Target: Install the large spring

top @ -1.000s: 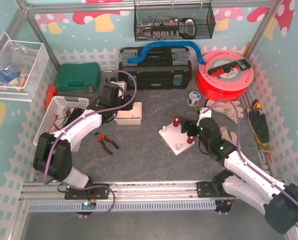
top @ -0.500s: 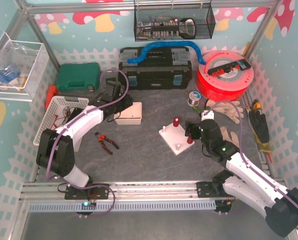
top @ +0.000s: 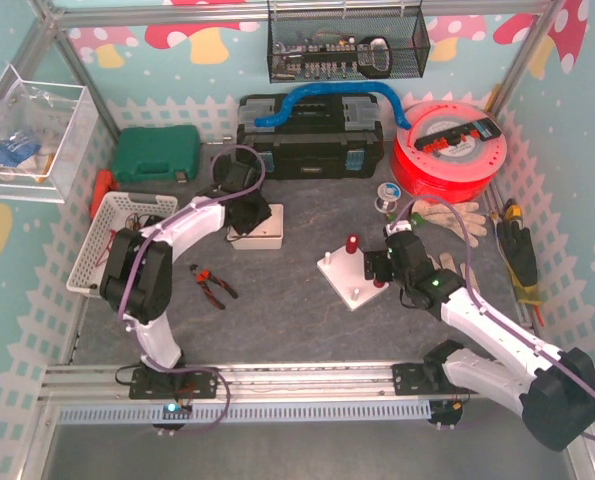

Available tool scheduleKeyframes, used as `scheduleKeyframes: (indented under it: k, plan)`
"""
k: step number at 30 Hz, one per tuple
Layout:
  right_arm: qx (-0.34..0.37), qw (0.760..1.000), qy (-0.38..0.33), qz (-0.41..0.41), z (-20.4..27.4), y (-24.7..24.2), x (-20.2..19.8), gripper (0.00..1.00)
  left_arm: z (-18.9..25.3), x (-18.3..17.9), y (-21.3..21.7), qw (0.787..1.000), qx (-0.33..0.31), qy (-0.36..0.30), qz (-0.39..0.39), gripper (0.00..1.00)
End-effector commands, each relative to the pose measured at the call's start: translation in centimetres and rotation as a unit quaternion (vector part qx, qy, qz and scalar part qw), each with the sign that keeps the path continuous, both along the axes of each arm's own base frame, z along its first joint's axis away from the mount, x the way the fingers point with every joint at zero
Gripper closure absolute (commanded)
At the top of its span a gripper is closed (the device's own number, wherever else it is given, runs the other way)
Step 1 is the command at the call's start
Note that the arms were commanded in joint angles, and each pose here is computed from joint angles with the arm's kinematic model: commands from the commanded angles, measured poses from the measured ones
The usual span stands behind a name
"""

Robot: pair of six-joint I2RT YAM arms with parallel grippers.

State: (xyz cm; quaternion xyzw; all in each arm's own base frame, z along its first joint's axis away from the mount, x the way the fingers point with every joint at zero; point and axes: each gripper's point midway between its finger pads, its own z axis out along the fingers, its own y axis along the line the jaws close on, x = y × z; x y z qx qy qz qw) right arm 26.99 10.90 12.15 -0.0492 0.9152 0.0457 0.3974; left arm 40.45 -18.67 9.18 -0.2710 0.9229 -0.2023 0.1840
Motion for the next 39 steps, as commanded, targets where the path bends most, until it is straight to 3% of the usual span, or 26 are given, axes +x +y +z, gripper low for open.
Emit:
scheduleKeyframes:
  k: [1, 5, 7, 10, 13, 17, 20, 25, 30, 39]
  plan:
    - [-0.017, 0.999, -0.021, 0.019, 1.4, 0.2, 0.6, 0.02, 3.2, 2.2, -1.5, 0.993, 0.035, -0.063, -0.094, 0.57]
    - [-0.015, 0.999, -0.023, 0.021, 1.6, 0.3, 0.6, 0.01, 6.1, 3.1, -4.1, 0.955, 0.087, -0.143, -0.243, 0.54]
    - [-0.008, 1.0, -0.014, 0.022, 1.2, 0.5, 0.4, 0.02, 7.8, 3.5, -5.7, 0.915, 0.112, -0.188, -0.339, 0.52]
    - [-0.005, 1.0, -0.01, 0.029, 1.3, 0.8, 0.2, 0.02, 8.4, 3.8, -5.6, 0.844, 0.198, -0.234, -0.439, 0.51]
    - [-0.01, 1.0, -0.01, 0.023, 2.0, 0.8, 0.7, 0.02, 8.4, 4.5, -5.2, 0.789, 0.238, -0.261, -0.502, 0.49]
    - [-0.018, 1.0, 0.008, 0.021, 2.4, 1.1, 1.1, 0.02, 7.9, 5.7, -3.8, 0.74, 0.245, -0.286, -0.558, 0.41]
    - [-0.018, 1.0, 0.019, 0.015, 2.6, 1.0, 1.1, 0.02, 6.4, 6.1, -3.1, 0.704, 0.255, -0.29, -0.596, 0.42]
    - [-0.015, 1.0, 0.022, -0.007, 2.9, 0.5, 1.0, 0.03, 4.1, 7.1, -0.6, 0.686, 0.274, -0.274, -0.616, 0.46]
    - [-0.003, 0.999, 0.038, -0.025, 2.5, 0.2, 0.5, 0.03, 3.2, 7.8, 1.0, 0.689, 0.26, -0.275, -0.618, 0.42]
    - [-0.012, 0.999, 0.035, -0.036, 3.3, -0.1, 0.8, 0.04, 0.4, 5.5, 1.2, 0.673, 0.225, -0.268, -0.652, 0.37]
